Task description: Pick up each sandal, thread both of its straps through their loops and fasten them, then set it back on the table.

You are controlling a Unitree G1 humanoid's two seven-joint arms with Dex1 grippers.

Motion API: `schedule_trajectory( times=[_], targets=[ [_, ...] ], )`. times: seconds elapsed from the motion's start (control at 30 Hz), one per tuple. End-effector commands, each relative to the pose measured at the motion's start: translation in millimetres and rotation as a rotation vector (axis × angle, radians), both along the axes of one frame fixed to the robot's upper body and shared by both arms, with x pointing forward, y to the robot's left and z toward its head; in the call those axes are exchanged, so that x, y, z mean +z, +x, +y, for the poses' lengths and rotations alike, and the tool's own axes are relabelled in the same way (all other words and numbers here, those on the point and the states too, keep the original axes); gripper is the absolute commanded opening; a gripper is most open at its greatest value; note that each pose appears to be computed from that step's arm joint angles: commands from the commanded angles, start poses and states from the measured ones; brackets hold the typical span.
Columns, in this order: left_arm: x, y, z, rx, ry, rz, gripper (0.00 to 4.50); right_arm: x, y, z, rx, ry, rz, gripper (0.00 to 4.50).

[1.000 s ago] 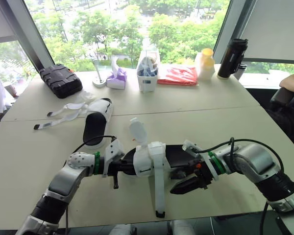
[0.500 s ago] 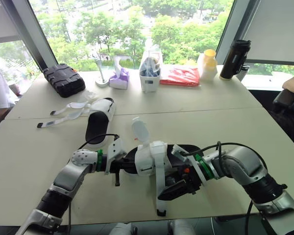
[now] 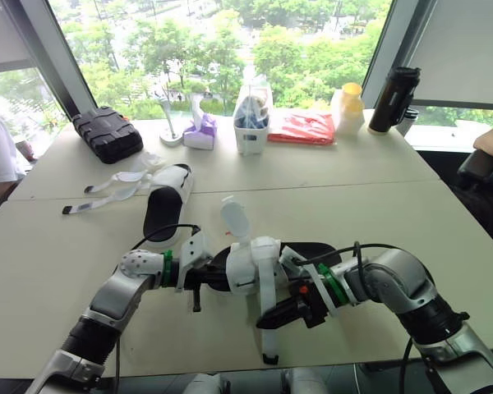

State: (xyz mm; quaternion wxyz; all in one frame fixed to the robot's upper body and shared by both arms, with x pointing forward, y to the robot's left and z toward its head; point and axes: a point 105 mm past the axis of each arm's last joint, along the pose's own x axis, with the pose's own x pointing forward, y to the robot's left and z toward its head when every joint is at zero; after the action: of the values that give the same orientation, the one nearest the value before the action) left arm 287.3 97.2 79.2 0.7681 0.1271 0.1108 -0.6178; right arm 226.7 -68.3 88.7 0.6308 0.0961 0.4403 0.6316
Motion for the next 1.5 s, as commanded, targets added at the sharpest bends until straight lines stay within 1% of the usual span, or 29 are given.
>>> schedule_trajectory(
  times=[0.03, 0.1, 0.2, 0.27, 0.4, 0.47, 0.53, 0.77, 0.87, 1.03, 1.17, 1.4, 1.5],
  targets=[
    [-18, 0, 5, 0.035, 0.06, 0.044, 0.0, 32, 7, 0, 0.007, 0.056, -0.069, 0.04],
    [-18, 0, 4, 0.034, 0.059, 0.045, 0.0, 51, 10, -3, 0.02, 0.073, -0.092, 0.04],
    [-18, 0, 3, 0.031, 0.059, 0.046, 0.0, 85, 20, -4, 0.033, 0.104, -0.136, 0.04],
    [-19, 0, 3, 0.029, 0.06, 0.047, 0.0, 96, 27, -3, 0.035, 0.102, -0.153, 0.04],
    [-20, -1, 3, 0.027, 0.06, 0.048, 0.0, 104, 36, -1, 0.054, 0.063, -0.185, 0.04],
    [-21, -2, 2, 0.029, 0.061, 0.048, 0.0, 114, 51, 5, 0.049, 0.083, -0.213, 0.04],
    [-21, -2, 2, 0.03, 0.06, 0.048, 0.0, 118, 59, 8, 0.053, 0.089, -0.226, 0.04],
    [-22, -3, 2, 0.033, 0.058, 0.048, 0.0, 107, 86, 11, 0.076, 0.035, -0.268, 0.04],
    [-21, -3, 1, 0.035, 0.056, 0.046, 0.0, 105, 93, 11, 0.09, 0.021, -0.269, 0.04],
    [-22, -4, 1, 0.039, 0.054, 0.047, 0.0, 101, 98, 9, 0.109, 0.004, -0.271, 0.04],
    [-22, -6, 1, 0.04, 0.053, 0.049, 0.0, 103, 102, 8, 0.113, 0.002, -0.272, 0.04],
    [-22, -5, 1, 0.042, 0.053, 0.046, 0.0, 97, 97, 7, 0.153, -0.024, -0.258, 0.04],
    [-21, -5, 0, 0.041, 0.051, 0.045, 0.0, 86, 104, 10, 0.132, -0.064, -0.29, 0.04]
  ],
)
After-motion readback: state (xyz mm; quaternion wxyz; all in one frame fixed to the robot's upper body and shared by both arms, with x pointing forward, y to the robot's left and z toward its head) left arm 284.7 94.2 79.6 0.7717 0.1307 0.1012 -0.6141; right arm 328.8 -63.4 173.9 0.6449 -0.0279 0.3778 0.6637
